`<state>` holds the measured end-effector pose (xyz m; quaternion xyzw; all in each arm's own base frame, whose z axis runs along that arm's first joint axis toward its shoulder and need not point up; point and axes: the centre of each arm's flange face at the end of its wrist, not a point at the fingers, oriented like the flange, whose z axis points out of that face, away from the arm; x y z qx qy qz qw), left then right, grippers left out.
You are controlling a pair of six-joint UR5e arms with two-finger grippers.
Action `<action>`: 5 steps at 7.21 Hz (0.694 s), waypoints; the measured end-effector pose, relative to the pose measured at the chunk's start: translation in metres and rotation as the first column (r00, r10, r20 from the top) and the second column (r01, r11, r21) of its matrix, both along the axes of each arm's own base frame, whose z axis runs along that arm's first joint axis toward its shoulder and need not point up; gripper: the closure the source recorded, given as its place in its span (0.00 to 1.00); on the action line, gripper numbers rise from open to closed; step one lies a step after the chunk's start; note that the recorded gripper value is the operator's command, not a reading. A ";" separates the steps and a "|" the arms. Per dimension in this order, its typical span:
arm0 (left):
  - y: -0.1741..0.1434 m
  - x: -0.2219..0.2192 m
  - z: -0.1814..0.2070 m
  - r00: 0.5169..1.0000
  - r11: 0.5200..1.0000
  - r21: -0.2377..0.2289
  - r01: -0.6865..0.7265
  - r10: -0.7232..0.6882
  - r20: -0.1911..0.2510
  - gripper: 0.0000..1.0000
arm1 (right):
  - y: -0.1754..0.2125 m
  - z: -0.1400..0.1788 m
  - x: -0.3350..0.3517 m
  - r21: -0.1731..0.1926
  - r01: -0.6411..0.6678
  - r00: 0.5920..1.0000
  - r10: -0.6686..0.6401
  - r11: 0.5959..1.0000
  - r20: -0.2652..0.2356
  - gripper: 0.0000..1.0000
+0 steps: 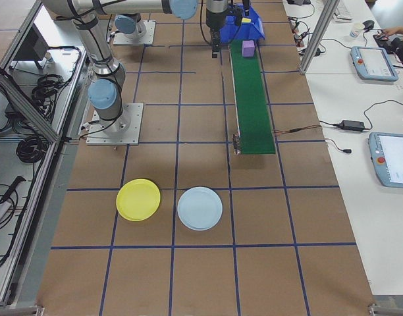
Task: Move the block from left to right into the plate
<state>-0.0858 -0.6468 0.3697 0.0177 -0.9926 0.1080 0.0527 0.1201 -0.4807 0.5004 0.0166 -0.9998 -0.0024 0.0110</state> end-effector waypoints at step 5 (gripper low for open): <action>-0.026 0.066 -0.079 0.991 0.990 0.063 0.125 -0.127 0.029 0.00 | -0.019 0.018 -0.050 -0.042 0.077 0.995 -0.074 0.996 0.066 0.00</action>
